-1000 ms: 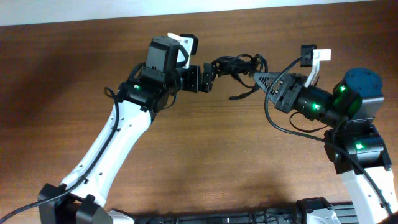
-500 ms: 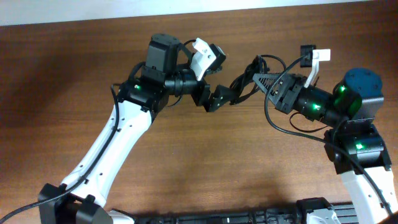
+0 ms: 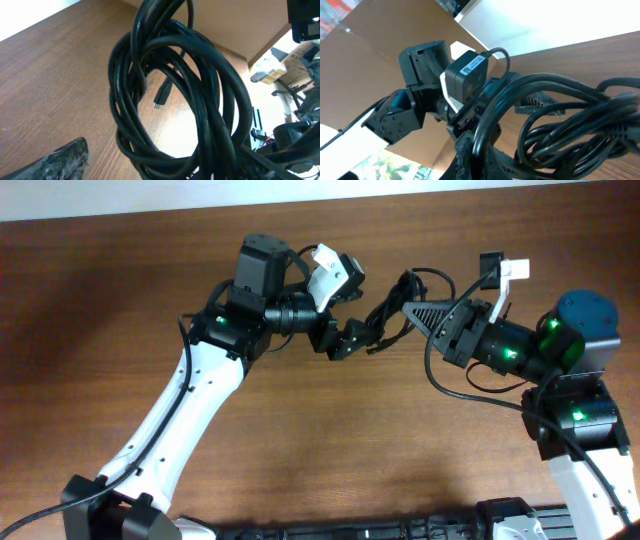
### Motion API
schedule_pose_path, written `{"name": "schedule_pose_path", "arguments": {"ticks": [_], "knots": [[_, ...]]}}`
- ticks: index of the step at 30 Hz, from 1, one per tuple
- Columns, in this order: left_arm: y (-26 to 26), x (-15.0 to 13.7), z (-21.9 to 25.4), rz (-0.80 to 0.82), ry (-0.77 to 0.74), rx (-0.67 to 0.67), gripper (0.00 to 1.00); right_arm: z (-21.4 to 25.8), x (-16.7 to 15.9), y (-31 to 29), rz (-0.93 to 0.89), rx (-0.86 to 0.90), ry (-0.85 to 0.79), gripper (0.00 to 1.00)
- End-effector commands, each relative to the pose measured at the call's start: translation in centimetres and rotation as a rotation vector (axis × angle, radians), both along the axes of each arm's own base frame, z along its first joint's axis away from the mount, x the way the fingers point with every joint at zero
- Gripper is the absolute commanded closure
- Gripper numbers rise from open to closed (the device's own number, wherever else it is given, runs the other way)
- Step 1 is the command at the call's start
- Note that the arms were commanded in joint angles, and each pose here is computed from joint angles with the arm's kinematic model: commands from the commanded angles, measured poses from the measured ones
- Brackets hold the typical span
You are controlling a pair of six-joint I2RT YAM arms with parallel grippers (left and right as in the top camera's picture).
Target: Untangle cables
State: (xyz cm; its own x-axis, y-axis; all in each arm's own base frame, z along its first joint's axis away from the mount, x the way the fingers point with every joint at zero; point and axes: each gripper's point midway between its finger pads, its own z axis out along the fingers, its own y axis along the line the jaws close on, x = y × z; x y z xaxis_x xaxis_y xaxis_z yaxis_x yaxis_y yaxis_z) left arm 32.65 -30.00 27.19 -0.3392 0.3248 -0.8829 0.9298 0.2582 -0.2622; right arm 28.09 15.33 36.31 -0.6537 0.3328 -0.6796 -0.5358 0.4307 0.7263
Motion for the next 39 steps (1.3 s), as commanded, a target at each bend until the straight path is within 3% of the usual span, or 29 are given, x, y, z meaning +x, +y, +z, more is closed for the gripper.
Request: {"name": "schedule_pose_path", "arguments": {"ticks": [1,4,11,13,15,16,22,26,30,36,39], "knots": [[-0.2,0.1,-0.1,-0.009,-0.010,-0.001,0.05,1.9,-1.6,0.7,0.074,0.006,-0.080,0.96],[-0.2,0.5,0.0,0.002,-0.028,0.000,0.17,2.1,-1.8,0.8,0.087,0.008,-0.092,0.96],[0.0,1.0,-0.2,0.027,-0.039,0.015,0.69,2.2,-1.9,0.9,0.098,0.010,-0.093,0.96],[0.0,1.0,-0.2,0.027,-0.039,0.015,0.80,2.2,-1.9,0.9,0.097,0.009,-0.094,0.96],[0.0,1.0,-0.2,0.027,-0.039,0.015,0.99,2.2,-1.9,0.9,0.097,0.001,-0.109,0.96],[0.0,1.0,-0.2,0.027,-0.039,0.015,1.00,2.2,-1.8,0.8,0.093,-0.001,-0.110,0.96],[-0.4,0.0,0.3,-0.025,-0.021,-0.019,0.79,2.3,-1.3,0.5,0.058,-0.006,-0.121,0.96],[-0.6,-1.1,0.7,-0.080,0.005,-0.053,0.47,2.9,-0.8,0.3,0.028,-0.009,-0.157,0.96],[-0.8,-2.3,1.1,-0.136,0.040,-0.085,0.30,2.8,-0.1,-0.1,-0.012,-0.018,-0.164,0.96],[-1.0,-4.0,2.1,-0.229,0.076,-0.148,0.18,1.6,1.0,0.0,-0.006,-0.048,-0.157,0.96],[-0.7,-3.9,2.3,-0.234,0.080,-0.160,0.18,1.1,1.1,0.2,0.015,-0.051,-0.151,0.96]]}}
